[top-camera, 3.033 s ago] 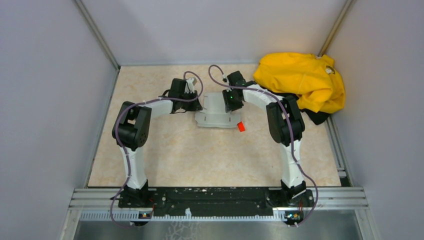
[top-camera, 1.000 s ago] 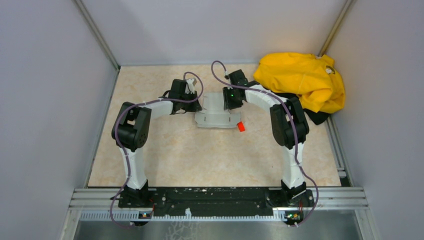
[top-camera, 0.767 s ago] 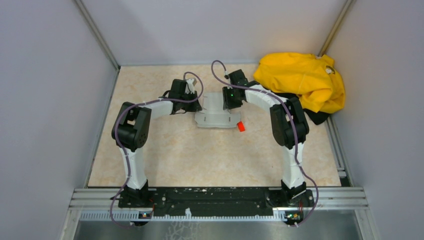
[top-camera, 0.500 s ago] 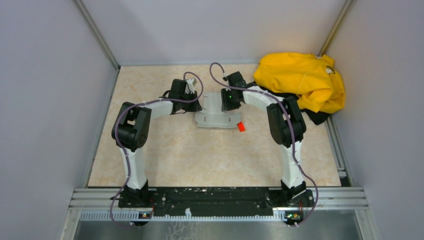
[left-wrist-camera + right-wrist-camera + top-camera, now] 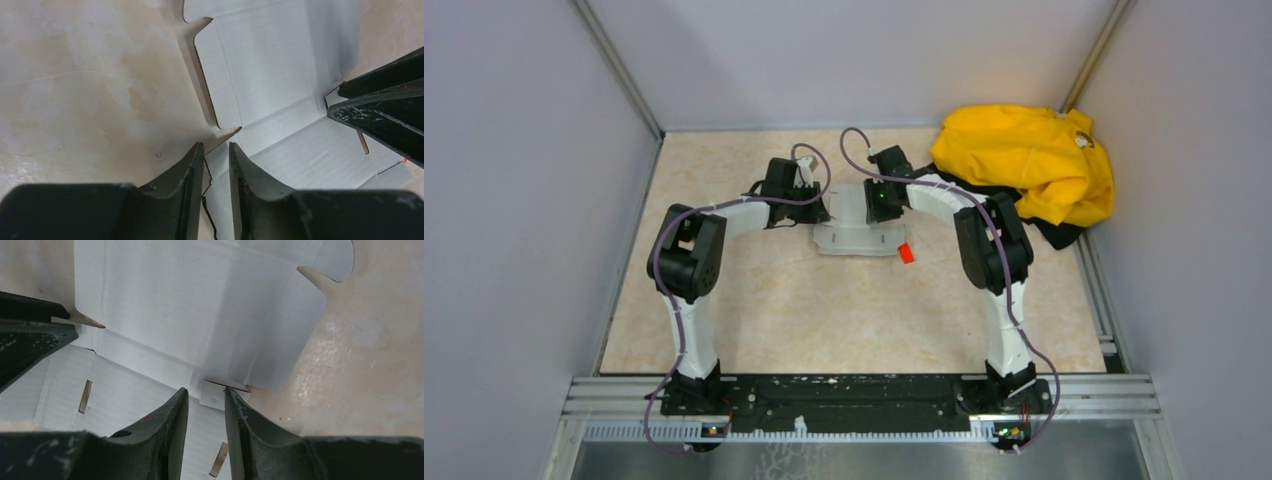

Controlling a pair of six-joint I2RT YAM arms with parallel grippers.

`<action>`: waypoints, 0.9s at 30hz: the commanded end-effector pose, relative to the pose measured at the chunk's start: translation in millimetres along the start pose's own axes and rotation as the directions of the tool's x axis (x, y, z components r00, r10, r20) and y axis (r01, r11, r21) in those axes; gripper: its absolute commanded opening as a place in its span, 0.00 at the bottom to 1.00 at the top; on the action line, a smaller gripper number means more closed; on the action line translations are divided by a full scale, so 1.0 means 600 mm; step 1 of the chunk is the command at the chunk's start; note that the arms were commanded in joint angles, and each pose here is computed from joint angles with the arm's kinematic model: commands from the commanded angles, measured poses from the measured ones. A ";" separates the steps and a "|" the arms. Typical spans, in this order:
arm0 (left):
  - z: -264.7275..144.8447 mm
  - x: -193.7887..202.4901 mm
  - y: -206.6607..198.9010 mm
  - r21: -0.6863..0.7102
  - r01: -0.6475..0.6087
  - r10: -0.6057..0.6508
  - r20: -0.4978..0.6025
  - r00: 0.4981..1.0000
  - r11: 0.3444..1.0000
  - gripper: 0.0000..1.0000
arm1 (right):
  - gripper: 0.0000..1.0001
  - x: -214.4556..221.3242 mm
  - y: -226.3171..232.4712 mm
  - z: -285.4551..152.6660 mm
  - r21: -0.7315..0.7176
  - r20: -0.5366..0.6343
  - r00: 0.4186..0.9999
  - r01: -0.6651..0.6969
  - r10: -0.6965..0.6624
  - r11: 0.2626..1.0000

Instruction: Fold the paper box

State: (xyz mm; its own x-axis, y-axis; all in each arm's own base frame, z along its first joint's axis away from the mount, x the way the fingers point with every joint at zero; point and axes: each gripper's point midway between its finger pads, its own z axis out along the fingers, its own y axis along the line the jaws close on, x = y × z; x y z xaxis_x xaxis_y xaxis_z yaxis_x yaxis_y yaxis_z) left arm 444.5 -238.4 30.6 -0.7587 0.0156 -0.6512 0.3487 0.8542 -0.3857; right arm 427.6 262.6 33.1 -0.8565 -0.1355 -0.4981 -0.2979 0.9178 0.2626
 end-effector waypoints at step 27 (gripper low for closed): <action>-0.016 0.014 -0.017 0.197 0.114 -0.097 -0.091 0.991 0.974 0.40 | 0.33 0.093 -0.036 0.045 0.100 -0.120 0.993 0.029 -0.017 0.995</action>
State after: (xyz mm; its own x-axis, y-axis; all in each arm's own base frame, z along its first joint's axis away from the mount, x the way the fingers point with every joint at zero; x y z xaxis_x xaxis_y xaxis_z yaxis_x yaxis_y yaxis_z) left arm 434.1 -233.0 38.3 -0.8164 -0.0250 -0.5769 0.3534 0.7685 -0.5334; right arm 431.6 265.2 30.9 -0.8330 -0.1353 -0.5365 -0.3028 0.9230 0.2375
